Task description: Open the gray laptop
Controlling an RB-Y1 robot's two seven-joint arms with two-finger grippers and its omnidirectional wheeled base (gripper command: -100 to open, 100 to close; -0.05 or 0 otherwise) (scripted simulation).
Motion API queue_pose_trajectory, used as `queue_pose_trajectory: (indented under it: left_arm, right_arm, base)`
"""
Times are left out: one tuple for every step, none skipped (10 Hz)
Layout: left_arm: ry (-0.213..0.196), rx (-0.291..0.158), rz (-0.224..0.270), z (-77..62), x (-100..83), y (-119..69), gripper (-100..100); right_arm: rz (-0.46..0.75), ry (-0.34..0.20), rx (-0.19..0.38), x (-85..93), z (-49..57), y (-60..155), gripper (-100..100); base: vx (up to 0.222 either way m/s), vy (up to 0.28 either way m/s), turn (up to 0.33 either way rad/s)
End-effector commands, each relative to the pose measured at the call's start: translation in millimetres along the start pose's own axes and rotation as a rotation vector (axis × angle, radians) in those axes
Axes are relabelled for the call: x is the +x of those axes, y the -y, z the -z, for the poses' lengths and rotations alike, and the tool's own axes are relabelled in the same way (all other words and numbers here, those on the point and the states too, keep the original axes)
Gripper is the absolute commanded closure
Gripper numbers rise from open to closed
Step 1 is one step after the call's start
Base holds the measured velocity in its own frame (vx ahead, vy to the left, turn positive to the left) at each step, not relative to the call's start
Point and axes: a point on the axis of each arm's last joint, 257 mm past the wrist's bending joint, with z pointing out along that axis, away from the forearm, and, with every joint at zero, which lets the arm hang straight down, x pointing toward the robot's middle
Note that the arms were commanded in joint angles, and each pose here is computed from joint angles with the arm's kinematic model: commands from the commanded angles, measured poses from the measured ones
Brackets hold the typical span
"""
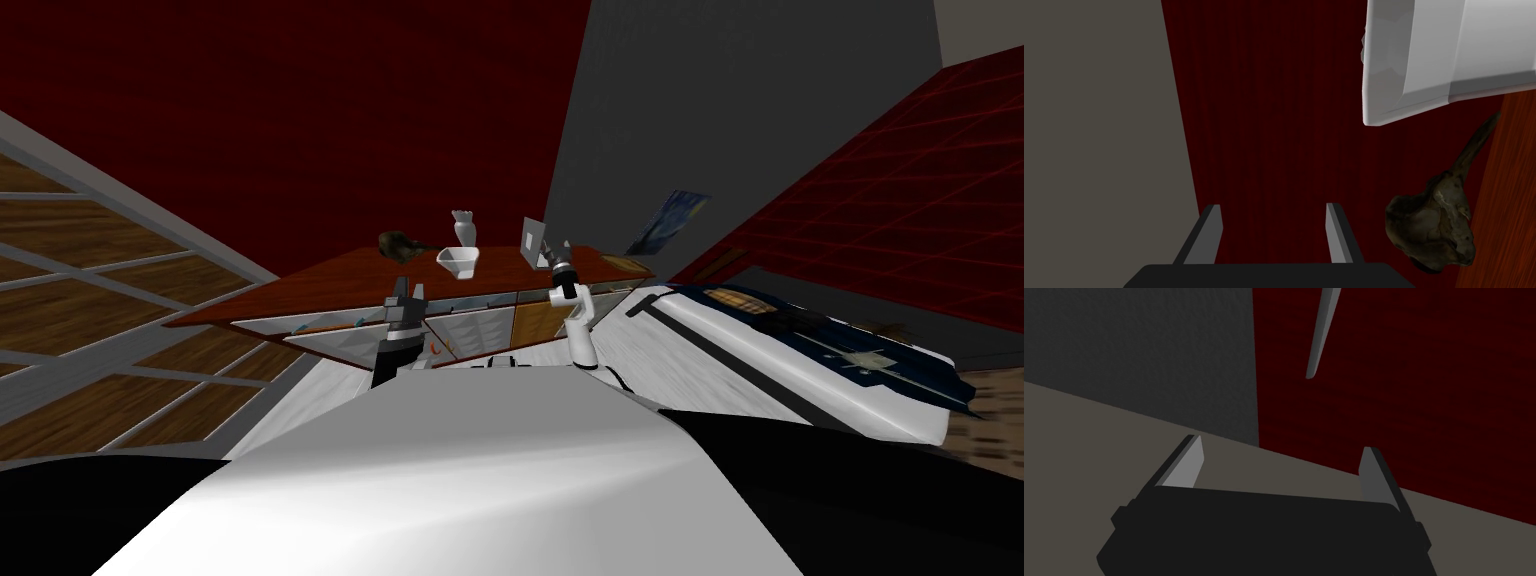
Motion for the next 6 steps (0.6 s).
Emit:
queue_pose_trajectory:
  left_arm:
    - [0.000, 0.000, 0.000, 0.0, 0.0, 0.0, 0]
    - [0.000, 0.000, 0.000, 0.0, 0.0, 0.0, 0]
    - [0.000, 0.000, 0.000, 0.0, 0.0, 0.0, 0]
    - [0.000, 0.000, 0.000, 0.0, 0.0, 0.0, 0]
    - [0.000, 0.000, 0.000, 0.0, 0.0, 0.0, 0]
    - [0.000, 0.000, 0.000, 0.0, 0.0, 0.0, 0]
  right_arm:
    - [0.090, -0.039, 0.024, 3.5, -13.7, 0.9, -100]
    - [0.090, -0.046, 0.028, 5.3, -13.6, 1.9, -100]
    - [0.149, -0.067, 0.040, 5.8, -24.8, 1.1, -100]
    - [0.158, -0.079, 0.045, 8.7, -24.5, 2.7, -100]
    - [0.208, -0.096, 0.055, 7.7, -35.5, 1.2, -100]
    - [0.223, -0.114, 0.062, 11.8, -34.9, 3.5, -100]
  base:
    - [0.003, -0.021, 0.021]
    - [0.003, -0.008, -0.006]
    - [0.002, -0.014, 0.026]
    - [0.004, -0.017, 0.028]
    - [0.005, -0.025, 0.029]
    - [0.003, -0.022, 0.019]
